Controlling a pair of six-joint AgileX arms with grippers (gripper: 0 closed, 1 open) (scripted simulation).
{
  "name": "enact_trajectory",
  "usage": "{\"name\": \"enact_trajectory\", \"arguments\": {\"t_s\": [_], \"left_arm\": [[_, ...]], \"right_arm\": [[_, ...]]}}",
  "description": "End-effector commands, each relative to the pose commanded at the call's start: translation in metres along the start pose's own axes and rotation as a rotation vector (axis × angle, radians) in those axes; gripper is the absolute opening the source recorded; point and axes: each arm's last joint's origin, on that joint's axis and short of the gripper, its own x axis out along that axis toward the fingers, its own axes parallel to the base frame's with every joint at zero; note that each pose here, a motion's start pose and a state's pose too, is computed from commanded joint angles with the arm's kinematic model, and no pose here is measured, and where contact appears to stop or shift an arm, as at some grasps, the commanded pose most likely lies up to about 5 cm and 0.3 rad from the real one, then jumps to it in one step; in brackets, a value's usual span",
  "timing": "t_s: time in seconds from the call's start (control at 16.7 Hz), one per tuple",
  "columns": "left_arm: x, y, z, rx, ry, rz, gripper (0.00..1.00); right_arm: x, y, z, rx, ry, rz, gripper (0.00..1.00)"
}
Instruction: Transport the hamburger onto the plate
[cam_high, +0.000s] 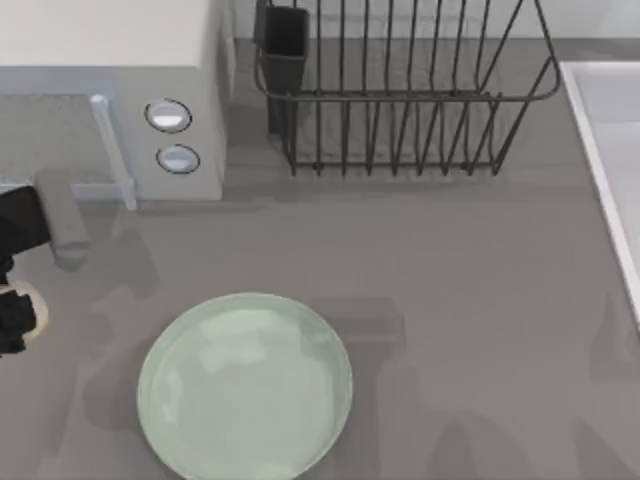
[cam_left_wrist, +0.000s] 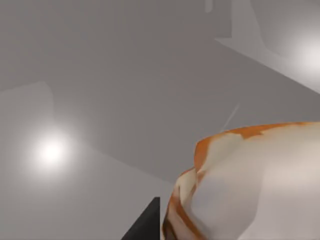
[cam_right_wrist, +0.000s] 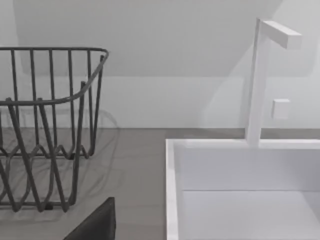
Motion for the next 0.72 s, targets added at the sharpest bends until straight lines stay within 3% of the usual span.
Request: {"name": "enact_trajectory", "arguments": {"t_s": [0.3, 0.72], "left_arm": [[0.003, -0.001, 0.011, 0.036, 0.004, -0.006, 0.0], [0.016, -0.048, 0.107, 0.318, 0.015, -0.021, 0.0]], "right_arm": [[0.0, 0.0, 0.0, 0.0, 0.0, 0.0, 1.0], [0.0, 0.0, 0.0, 0.0, 0.0, 0.0, 1.0]]}}
